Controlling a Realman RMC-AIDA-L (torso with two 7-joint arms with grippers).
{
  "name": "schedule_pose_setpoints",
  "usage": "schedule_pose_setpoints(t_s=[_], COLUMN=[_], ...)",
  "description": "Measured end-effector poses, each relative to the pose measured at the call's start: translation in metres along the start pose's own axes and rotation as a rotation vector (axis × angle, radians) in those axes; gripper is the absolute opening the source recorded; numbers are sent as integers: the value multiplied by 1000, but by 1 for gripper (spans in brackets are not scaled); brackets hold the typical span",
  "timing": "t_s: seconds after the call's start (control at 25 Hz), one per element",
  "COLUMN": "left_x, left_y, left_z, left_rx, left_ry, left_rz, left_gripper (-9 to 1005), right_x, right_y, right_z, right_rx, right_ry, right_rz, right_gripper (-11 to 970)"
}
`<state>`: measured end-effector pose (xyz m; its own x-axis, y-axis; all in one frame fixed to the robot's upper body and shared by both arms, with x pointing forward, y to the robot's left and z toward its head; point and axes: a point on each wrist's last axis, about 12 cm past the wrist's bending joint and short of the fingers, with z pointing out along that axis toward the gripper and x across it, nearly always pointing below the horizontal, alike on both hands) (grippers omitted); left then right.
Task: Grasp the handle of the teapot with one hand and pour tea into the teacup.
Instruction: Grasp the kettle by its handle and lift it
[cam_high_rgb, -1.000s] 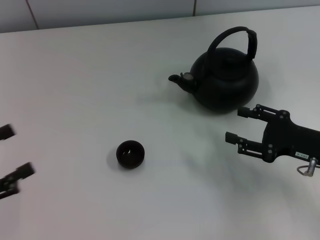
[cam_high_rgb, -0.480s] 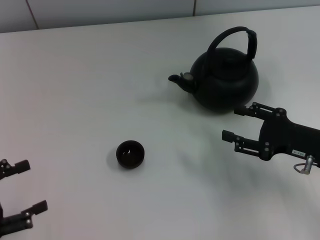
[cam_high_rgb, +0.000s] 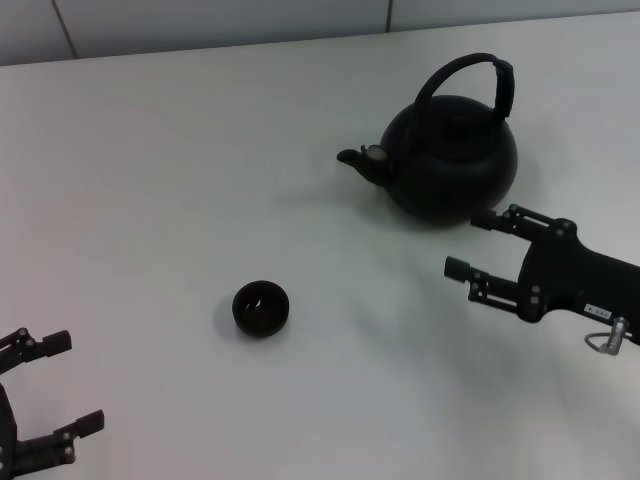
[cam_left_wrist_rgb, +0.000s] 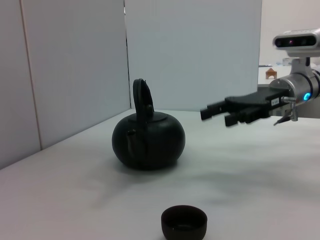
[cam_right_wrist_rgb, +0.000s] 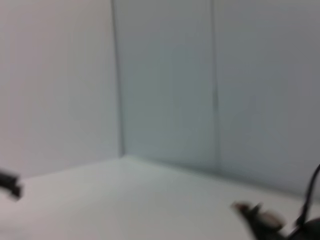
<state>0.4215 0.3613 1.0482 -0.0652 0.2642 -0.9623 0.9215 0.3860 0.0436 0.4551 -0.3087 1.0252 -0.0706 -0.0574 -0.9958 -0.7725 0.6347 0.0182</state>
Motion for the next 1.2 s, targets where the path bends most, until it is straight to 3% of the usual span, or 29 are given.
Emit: schedule_pose_setpoints(t_s=[0.12, 0.16, 0.24, 0.28, 0.32, 0.36, 0.48, 1.2], left_x=[1, 1, 1, 1, 1, 2, 3, 2], left_y=[0, 0, 0, 0, 0, 0, -1, -2], left_z=[1, 1, 1, 1, 1, 1, 2, 7], left_rx=[-3, -4, -6, -7, -10, -12, -16, -34], left_ry=[3, 4, 3, 3, 3, 3, 2, -20], left_rz=[-1, -2, -2, -3, -4, -8, -17, -25], left_gripper=[862, 862, 862, 862, 862, 862, 862, 862], right_x=[3, 7, 8, 11, 11, 14, 16, 5], right_y=[4, 8, 9, 10, 10, 8, 4, -43], right_z=[-5, -11, -14, -19, -19, -21, -19, 42], right_rx=[81, 199, 253, 391, 391, 514, 594, 565], right_ry=[-57, -115, -137, -182, -182, -202, -197, -59], right_rz=[-25, -43, -49, -64, -64, -72, -74, -49], right_gripper=[725, 725, 725, 725, 725, 725, 724, 723])
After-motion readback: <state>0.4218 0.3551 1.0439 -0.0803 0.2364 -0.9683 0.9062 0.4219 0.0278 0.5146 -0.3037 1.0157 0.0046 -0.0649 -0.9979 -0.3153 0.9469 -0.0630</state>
